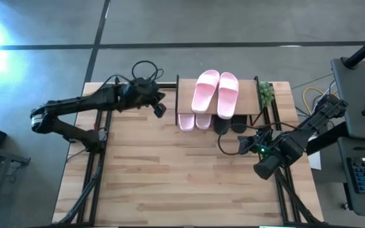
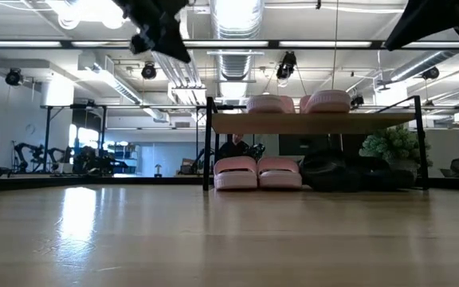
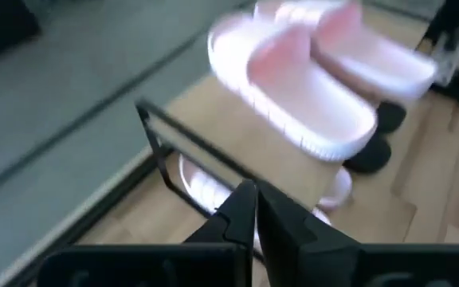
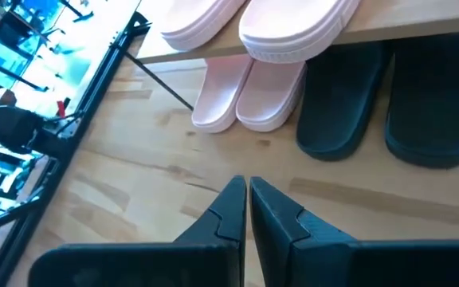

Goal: Pick and place slides into the shelf
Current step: Adjust the pair of slippers, then return to Home Position

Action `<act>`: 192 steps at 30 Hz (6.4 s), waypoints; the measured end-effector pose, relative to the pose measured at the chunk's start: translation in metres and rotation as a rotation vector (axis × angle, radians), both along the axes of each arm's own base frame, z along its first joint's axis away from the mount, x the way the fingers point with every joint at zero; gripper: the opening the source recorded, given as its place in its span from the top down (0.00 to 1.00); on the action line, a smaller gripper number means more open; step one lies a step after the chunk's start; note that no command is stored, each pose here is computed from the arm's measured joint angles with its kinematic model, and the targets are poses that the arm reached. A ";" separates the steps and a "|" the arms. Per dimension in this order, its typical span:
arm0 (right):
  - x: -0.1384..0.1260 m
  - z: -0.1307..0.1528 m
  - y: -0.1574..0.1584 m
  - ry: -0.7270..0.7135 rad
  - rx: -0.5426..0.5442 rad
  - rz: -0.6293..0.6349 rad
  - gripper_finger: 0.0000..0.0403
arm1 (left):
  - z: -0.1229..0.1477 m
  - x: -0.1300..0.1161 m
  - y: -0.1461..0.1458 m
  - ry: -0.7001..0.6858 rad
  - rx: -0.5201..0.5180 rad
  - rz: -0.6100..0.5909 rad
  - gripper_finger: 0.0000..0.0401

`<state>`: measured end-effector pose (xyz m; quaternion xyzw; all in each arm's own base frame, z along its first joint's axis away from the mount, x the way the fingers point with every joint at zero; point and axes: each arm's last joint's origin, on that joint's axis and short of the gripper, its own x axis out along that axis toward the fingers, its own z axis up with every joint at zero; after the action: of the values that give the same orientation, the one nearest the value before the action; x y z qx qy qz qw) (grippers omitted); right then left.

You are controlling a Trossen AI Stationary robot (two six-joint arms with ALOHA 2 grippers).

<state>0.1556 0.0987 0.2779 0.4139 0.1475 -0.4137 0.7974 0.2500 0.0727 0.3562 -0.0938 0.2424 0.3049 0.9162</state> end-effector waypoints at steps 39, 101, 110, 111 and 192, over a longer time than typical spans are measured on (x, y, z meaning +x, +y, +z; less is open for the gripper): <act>0.046 0.024 -0.084 0.158 -0.016 -0.127 0.97 | 0.004 0.057 0.091 -0.085 -0.088 -0.273 1.00; 0.068 0.003 -0.132 0.401 0.161 -0.067 0.97 | -0.069 0.153 0.114 0.305 0.033 -0.638 1.00; 0.067 0.003 -0.131 0.403 0.179 -0.056 0.97 | -0.070 0.155 0.116 0.282 0.055 -0.634 1.00; 0.067 0.003 -0.131 0.403 0.183 -0.053 0.97 | -0.069 0.156 0.116 0.277 0.060 -0.632 1.00; -0.049 -0.037 -0.092 -0.572 -0.329 0.813 0.97 | -0.065 -0.139 -0.065 -0.621 -0.046 -0.262 1.00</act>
<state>0.1071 0.0063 0.2406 0.2888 0.0055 0.0414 0.9565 0.1114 0.0072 0.2908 -0.1708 -0.0316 0.1357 0.9754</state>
